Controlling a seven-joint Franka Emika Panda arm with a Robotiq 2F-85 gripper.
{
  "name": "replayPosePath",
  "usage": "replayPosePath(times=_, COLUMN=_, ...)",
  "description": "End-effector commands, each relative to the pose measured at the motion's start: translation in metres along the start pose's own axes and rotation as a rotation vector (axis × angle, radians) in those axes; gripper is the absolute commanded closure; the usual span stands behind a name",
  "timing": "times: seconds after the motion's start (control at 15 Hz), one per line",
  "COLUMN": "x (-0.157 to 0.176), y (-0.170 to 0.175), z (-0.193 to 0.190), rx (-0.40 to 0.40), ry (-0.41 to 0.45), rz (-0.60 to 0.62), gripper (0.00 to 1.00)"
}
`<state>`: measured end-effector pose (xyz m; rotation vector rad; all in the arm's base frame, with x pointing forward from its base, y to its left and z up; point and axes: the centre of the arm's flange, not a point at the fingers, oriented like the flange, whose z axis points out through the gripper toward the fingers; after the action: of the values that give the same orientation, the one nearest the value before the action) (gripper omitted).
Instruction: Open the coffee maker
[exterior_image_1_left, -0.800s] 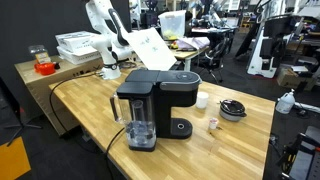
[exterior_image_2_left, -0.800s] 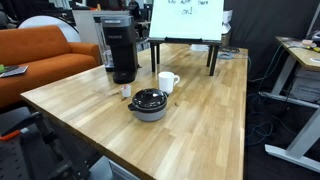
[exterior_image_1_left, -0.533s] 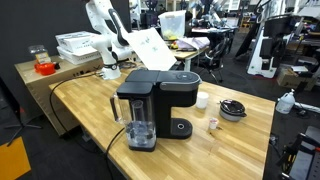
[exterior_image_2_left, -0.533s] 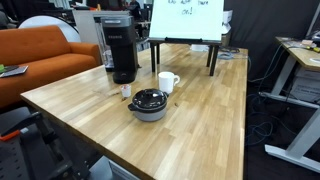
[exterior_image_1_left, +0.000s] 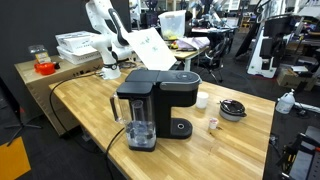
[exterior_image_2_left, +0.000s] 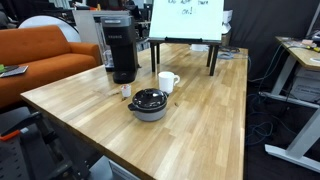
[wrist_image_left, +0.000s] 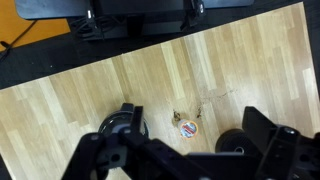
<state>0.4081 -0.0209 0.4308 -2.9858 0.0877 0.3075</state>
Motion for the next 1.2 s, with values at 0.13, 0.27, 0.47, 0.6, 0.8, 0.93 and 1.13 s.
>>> replayPosePath(times=0.13, x=0.000, y=0.000, z=0.000, rx=0.000, ry=0.000, rz=0.000, gripper=0.00)
replayPosePath(times=0.27, x=0.002, y=0.000, z=-0.001, rx=-0.004, ry=0.010, rz=-0.018, gripper=0.00)
replayPosePath(times=0.47, x=0.010, y=-0.007, z=-0.002, rx=-0.033, ry=0.007, rz=-0.101, gripper=0.00)
replayPosePath(times=0.6, x=0.017, y=-0.015, z=-0.003, rx=-0.065, ry=0.010, rz=-0.153, gripper=0.00)
replayPosePath(times=0.8, x=0.033, y=-0.025, z=-0.003, rx=-0.114, ry=0.013, rz=-0.188, gripper=0.00)
replayPosePath(times=0.93, x=0.045, y=-0.028, z=0.000, rx=-0.157, ry=0.046, rz=-0.192, gripper=0.00)
replayPosePath(times=1.13, x=0.039, y=-0.028, z=0.004, rx=-0.138, ry=0.039, rz=-0.186, gripper=0.00)
